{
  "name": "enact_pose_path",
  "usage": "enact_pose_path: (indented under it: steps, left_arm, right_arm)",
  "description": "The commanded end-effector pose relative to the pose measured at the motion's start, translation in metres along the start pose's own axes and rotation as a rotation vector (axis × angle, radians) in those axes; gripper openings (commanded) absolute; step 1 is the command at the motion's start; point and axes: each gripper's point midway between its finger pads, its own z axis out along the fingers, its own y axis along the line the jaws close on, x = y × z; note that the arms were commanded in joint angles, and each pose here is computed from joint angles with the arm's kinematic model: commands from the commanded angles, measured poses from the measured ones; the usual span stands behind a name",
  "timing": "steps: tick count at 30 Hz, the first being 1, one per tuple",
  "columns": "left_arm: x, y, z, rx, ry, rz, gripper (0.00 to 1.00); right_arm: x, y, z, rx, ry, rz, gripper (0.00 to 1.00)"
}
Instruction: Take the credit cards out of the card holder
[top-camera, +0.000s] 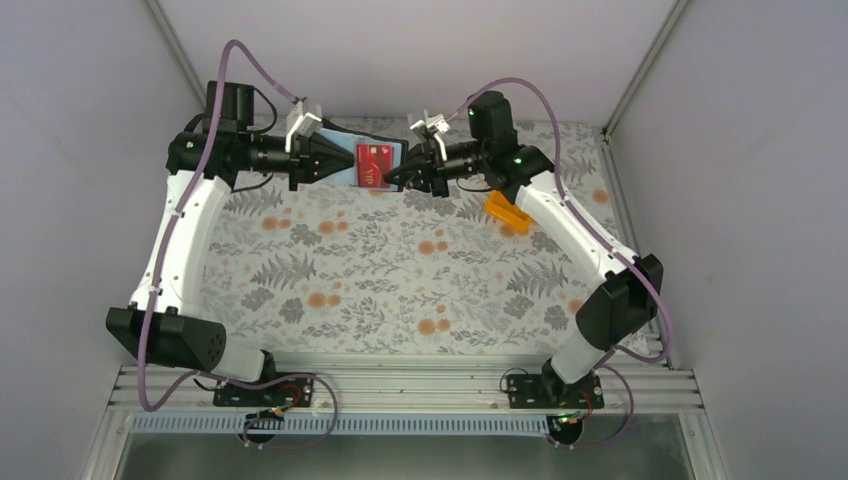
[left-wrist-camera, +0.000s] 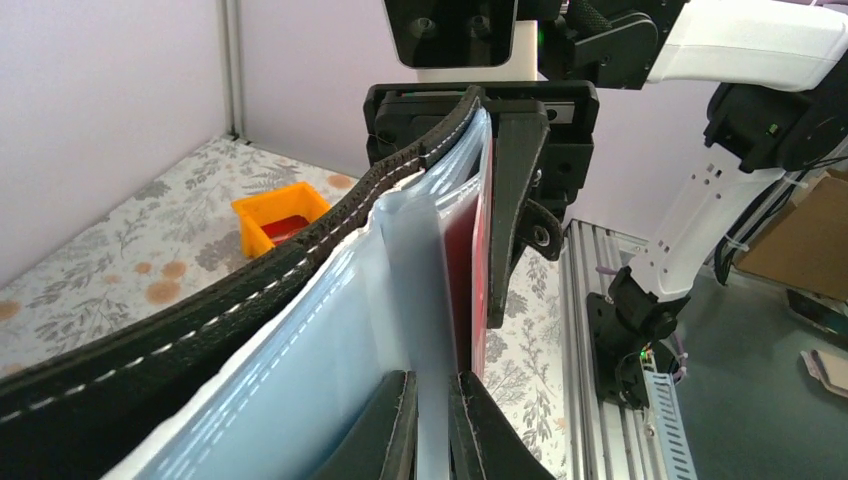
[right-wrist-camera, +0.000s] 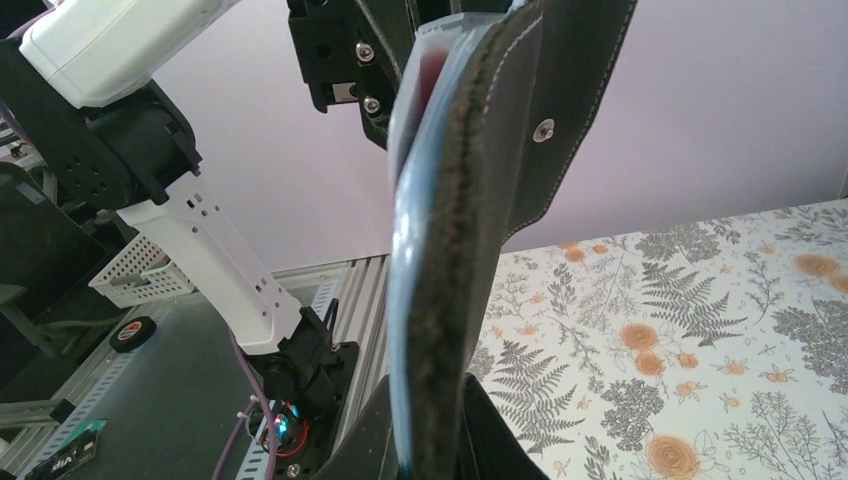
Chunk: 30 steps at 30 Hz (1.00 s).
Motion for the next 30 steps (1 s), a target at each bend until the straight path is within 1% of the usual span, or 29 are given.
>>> enact_pose_path:
  steps: [1, 4, 5, 8, 10, 12, 15, 16, 22, 26, 30]
  left_arm:
    - [-0.010, -0.004, -0.004, -0.015, -0.019, 0.059, 0.10]
    - [-0.010, -0.008, -0.001, 0.018, -0.026, 0.052, 0.10]
    - [-0.011, -0.013, 0.001, 0.039, -0.027, 0.055, 0.12]
    - [-0.010, -0.026, 0.002, 0.099, -0.035, 0.078, 0.24]
    - [-0.005, -0.026, 0.003, 0.097, -0.026, 0.075, 0.26]
    - [-0.001, -0.022, 0.004, 0.083, -0.019, 0.056, 0.24]
    - [-0.001, -0.009, 0.006, 0.027, -0.007, 0.043, 0.14]
    - [-0.003, -0.006, 0.006, 0.015, -0.005, 0.044, 0.13]
    - [-0.001, 0.002, 0.007, -0.023, -0.004, 0.023, 0.13]
    - [0.006, 0.008, 0.016, -0.017, 0.009, -0.001, 0.13]
    - [0.006, 0.017, 0.015, -0.070, 0.025, 0.004, 0.13]
  right_arm:
    - [-0.021, 0.029, -0.008, -0.057, -0.028, -0.088, 0.04]
    - [-0.021, 0.028, -0.007, -0.060, -0.028, -0.085, 0.04]
    - [-0.021, 0.028, -0.007, -0.058, -0.028, -0.085, 0.04]
    - [-0.021, 0.025, -0.007, -0.040, -0.026, -0.082, 0.04]
    - [-0.020, 0.021, -0.006, -0.034, -0.020, -0.073, 0.04]
    - [-0.022, 0.019, -0.005, -0.047, -0.017, -0.066, 0.04]
    - [-0.029, 0.026, -0.007, -0.060, -0.026, -0.087, 0.04]
    - [-0.030, 0.027, -0.008, -0.056, -0.027, -0.092, 0.04]
    - [-0.030, 0.030, -0.009, -0.054, -0.026, -0.093, 0.04]
    - [-0.026, 0.027, -0.007, -0.059, -0.015, -0.084, 0.04]
    - [-0.028, 0.031, -0.007, -0.080, -0.017, -0.092, 0.04]
